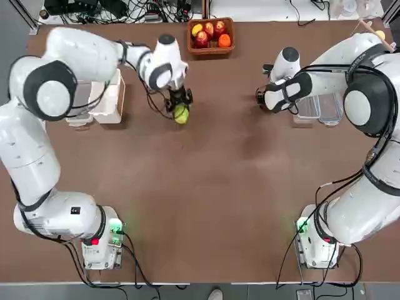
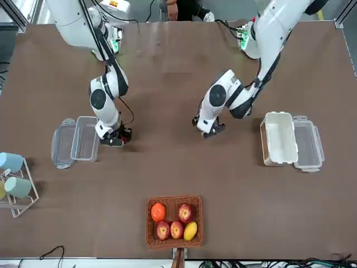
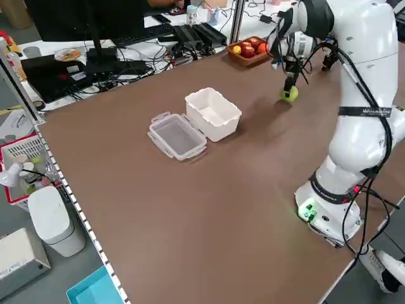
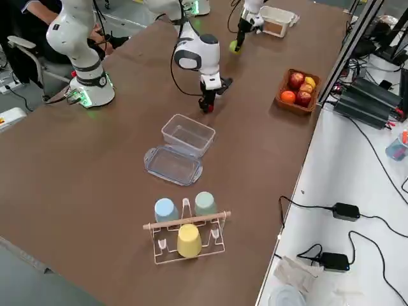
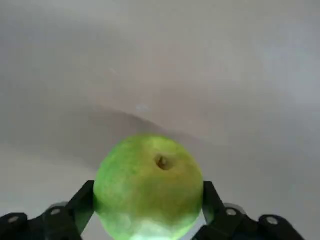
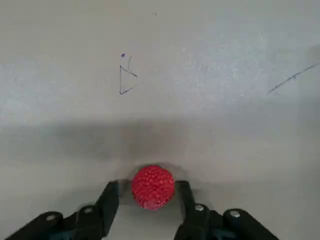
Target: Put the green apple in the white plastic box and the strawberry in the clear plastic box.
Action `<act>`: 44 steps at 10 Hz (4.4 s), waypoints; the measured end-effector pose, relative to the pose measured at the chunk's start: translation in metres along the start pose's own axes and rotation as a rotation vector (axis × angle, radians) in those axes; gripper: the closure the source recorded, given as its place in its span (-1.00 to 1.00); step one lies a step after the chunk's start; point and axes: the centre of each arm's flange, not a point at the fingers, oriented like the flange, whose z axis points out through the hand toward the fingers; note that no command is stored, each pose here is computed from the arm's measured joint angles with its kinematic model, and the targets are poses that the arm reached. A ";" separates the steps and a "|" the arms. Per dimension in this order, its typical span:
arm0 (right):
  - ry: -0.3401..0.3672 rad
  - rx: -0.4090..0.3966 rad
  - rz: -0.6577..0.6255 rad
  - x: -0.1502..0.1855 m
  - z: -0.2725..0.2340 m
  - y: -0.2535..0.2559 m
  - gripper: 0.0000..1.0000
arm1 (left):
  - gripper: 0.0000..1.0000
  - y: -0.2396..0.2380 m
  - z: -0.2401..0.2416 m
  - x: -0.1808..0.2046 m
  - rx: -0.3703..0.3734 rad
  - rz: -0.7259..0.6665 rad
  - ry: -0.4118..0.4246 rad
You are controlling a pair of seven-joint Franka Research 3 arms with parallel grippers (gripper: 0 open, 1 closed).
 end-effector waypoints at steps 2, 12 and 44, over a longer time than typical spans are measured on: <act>0.003 0.001 -0.001 0.000 0.000 0.000 0.17 | -0.78 -0.059 -0.107 0.051 0.043 -0.015 -0.042; -0.089 -0.032 -0.015 0.047 -0.125 0.098 0.29 | -0.78 -0.324 -0.109 0.226 0.045 -0.064 -0.063; -0.161 -0.038 0.012 0.113 -0.212 0.132 -1.00 | -1.00 -0.285 -0.444 0.089 -0.009 0.361 0.132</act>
